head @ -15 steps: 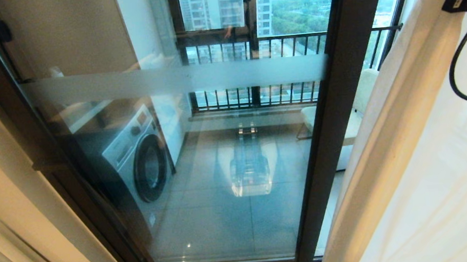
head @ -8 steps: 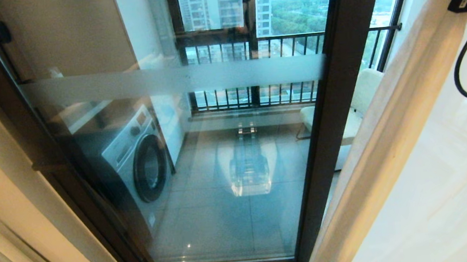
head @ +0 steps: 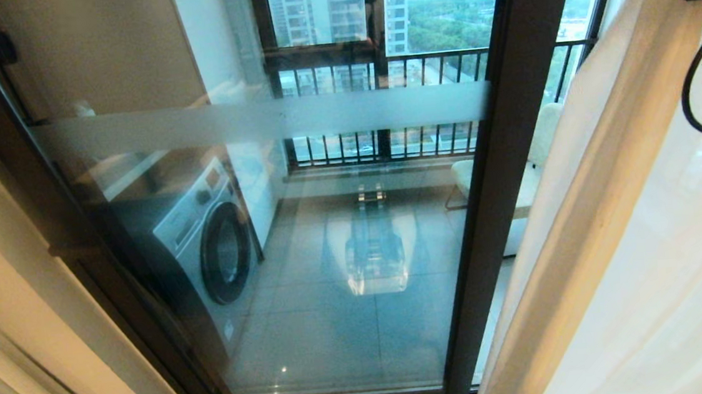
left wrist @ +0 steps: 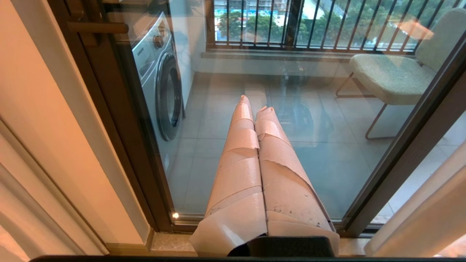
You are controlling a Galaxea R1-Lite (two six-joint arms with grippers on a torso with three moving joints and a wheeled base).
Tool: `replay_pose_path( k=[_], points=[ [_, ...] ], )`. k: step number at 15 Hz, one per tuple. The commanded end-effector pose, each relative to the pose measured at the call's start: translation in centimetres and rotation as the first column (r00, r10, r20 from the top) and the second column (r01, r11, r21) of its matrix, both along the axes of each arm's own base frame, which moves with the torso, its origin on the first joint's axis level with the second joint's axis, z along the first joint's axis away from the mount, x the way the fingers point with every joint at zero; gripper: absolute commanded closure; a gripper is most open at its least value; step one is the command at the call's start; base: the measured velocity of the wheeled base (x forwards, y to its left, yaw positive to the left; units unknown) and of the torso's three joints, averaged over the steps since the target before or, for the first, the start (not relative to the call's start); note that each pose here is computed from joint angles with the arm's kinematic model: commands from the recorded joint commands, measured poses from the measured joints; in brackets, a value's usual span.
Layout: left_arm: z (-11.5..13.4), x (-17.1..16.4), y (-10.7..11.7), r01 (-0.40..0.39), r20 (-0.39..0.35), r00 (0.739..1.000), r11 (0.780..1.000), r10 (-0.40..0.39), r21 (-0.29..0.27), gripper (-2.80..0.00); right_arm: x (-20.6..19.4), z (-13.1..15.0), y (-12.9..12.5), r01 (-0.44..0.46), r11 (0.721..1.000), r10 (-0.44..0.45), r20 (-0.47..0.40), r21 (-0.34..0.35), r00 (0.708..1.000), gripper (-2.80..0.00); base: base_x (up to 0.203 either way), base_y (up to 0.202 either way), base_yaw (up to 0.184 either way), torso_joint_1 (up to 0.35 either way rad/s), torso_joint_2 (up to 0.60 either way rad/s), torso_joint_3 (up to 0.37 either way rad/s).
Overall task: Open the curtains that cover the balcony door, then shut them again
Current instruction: Close the inner curtains on both sides
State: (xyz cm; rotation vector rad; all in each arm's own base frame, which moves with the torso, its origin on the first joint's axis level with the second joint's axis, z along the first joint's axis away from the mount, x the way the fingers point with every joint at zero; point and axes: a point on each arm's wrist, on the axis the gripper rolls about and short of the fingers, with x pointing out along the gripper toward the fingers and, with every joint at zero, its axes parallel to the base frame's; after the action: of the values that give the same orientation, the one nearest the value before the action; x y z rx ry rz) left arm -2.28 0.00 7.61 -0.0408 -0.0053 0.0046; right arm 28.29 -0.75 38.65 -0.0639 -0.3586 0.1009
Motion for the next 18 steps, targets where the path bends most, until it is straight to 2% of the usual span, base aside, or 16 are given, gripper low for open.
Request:
replay_pose_path(
  k=[1, 5, 10, 12, 16, 18],
  points=[
    [0.0, 0.0, 0.0, 0.000, 0.001, 1.000, 1.000, 0.000, -0.001, 0.00, 0.6, 0.5, 0.0, 0.000, 1.000, 0.000, 0.021, -0.004, 1.000, 0.00, 0.000, 0.000, 0.000, 0.000, 0.00, 0.000],
    [0.0, 0.0, 0.0, 0.000, 0.001, 1.000, 1.000, 0.000, -0.001, 0.00, 2.5, 1.6, 1.1, -0.036, 0.999, 0.036, 0.061, -0.005, 0.997, 0.00, 0.000, 0.000, 0.000, 0.000, 0.00, 0.000],
    [0.0, 0.0, 0.0, 0.000, 0.001, 1.000, 1.000, 0.000, -0.001, 0.00, 4.5, 2.3, 4.4, -0.133, 0.991, 0.133, 0.104, -0.009, 0.986, 0.00, 0.000, 0.000, 0.000, 0.000, 0.00, 0.000],
    [0.0, 0.0, 0.0, -0.001, 0.001, 1.000, 1.000, 0.001, -0.001, 0.00, 5.1, 2.2, 6.3, -0.173, 0.985, 0.174, 0.110, -0.024, 0.979, 0.00, 0.000, 0.000, 0.000, 0.000, 0.00, 0.000],
    [0.0, 0.0, 0.0, 0.000, 0.001, 1.000, 1.000, 0.000, -0.001, 0.00, 6.2, 2.3, 10.4, -0.206, 0.978, 0.203, 0.134, 0.010, 0.970, 0.00, 0.000, 0.000, 0.000, 0.000, 0.00, 0.000],
    [0.0, 0.0, 0.0, -0.001, 0.001, 1.000, 1.000, 0.001, -0.001, 0.00, 6.8, 1.9, 12.5, -0.246, 0.969, 0.244, 0.137, -0.007, 0.960, 0.00, 0.000, 0.000, 0.000, 0.000, 0.00, 0.000]
  ],
)
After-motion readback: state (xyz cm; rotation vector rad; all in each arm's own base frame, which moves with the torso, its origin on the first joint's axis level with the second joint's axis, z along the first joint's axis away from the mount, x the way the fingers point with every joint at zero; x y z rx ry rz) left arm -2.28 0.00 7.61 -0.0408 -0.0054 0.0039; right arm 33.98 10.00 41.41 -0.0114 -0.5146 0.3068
